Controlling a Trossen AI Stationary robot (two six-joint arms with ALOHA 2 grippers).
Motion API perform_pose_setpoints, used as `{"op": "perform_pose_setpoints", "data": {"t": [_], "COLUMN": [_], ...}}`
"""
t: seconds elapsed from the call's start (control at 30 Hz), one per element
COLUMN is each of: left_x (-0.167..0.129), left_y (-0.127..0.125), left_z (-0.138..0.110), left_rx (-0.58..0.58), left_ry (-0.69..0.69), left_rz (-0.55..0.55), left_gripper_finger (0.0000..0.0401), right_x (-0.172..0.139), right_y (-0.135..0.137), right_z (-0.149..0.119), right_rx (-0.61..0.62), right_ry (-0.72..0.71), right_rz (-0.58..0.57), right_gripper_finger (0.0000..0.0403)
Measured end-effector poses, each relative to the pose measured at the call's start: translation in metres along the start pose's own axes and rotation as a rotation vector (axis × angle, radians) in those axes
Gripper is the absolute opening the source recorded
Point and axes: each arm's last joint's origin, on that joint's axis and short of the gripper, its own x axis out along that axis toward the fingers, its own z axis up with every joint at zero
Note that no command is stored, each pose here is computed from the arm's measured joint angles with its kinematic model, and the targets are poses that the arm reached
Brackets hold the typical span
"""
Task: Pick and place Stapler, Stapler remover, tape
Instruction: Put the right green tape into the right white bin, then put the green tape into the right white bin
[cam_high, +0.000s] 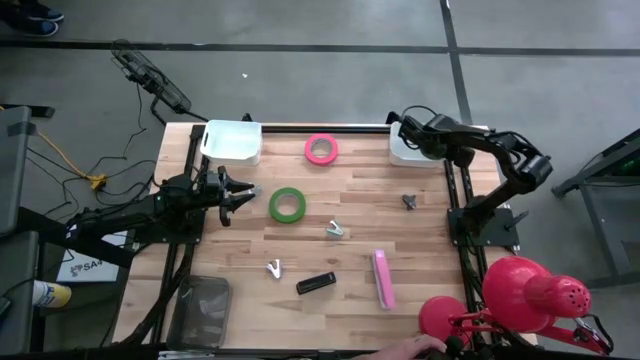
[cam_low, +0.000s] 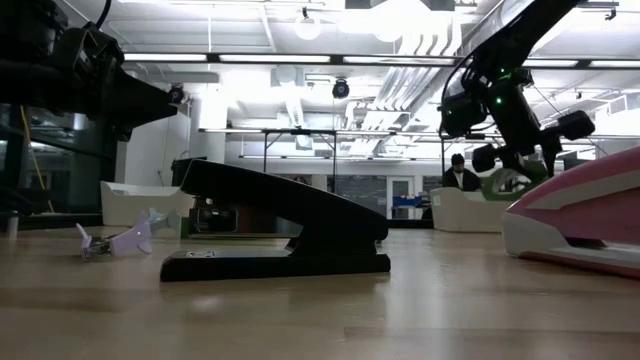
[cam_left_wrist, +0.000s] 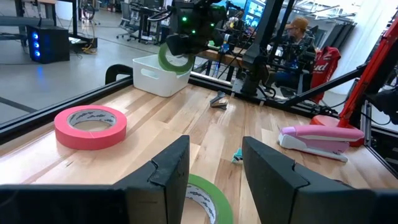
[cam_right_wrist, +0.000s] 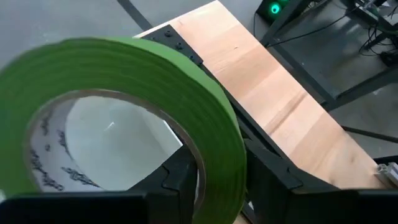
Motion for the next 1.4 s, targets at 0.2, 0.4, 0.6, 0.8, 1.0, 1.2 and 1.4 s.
{"op": "perform_pose_setpoints", "data": {"t": [0.2,0.4,0.6,0.8,1.0,1.2,1.4], "left_x": [0.0000,0.0000,0.0000,0.0000,0.0000,0.0000,0.0000], "left_y": [0.0000,0.0000,0.0000,0.0000,0.0000,0.0000,0.0000], "left_z": [0.0000,0.0000,0.0000,0.0000,0.0001,0.0000,0.0000], "left_rx": [0.000,0.000,0.000,0.000,0.000,0.000,0.000], "left_ry": [0.000,-0.001,0.000,0.000,-0.001,0.000,0.000], "left_rz": [0.000,0.000,0.000,0.000,0.000,0.000,0.000], "left_gripper_finger": [0.0147,0.0147,0.0147,0.0147,0.0147,0.0147,0.0147], "right_x": [0.0000,-0.0001,-0.0031,-0.0063,-0.0074,-0.0075,-0.0076], "right_y": [0.0003,0.0014,-0.0008,-0.0034,-0.0030,-0.0028,-0.0027], "right_z": [-0.0008,-0.0013,0.0015,0.0050,0.0065,0.0071,0.0068], "right_rx": [0.043,0.050,0.049,-0.007,-0.103,-0.142,-0.145], "right_ry": [0.028,0.047,0.039,0.007,-0.003,-0.024,-0.018], "right_rz": [0.004,0.015,0.035,0.053,0.071,0.069,0.072], "right_gripper_finger": [0.0123,0.0125,0.0126,0.0126,0.0141,0.0205,0.0247]}}
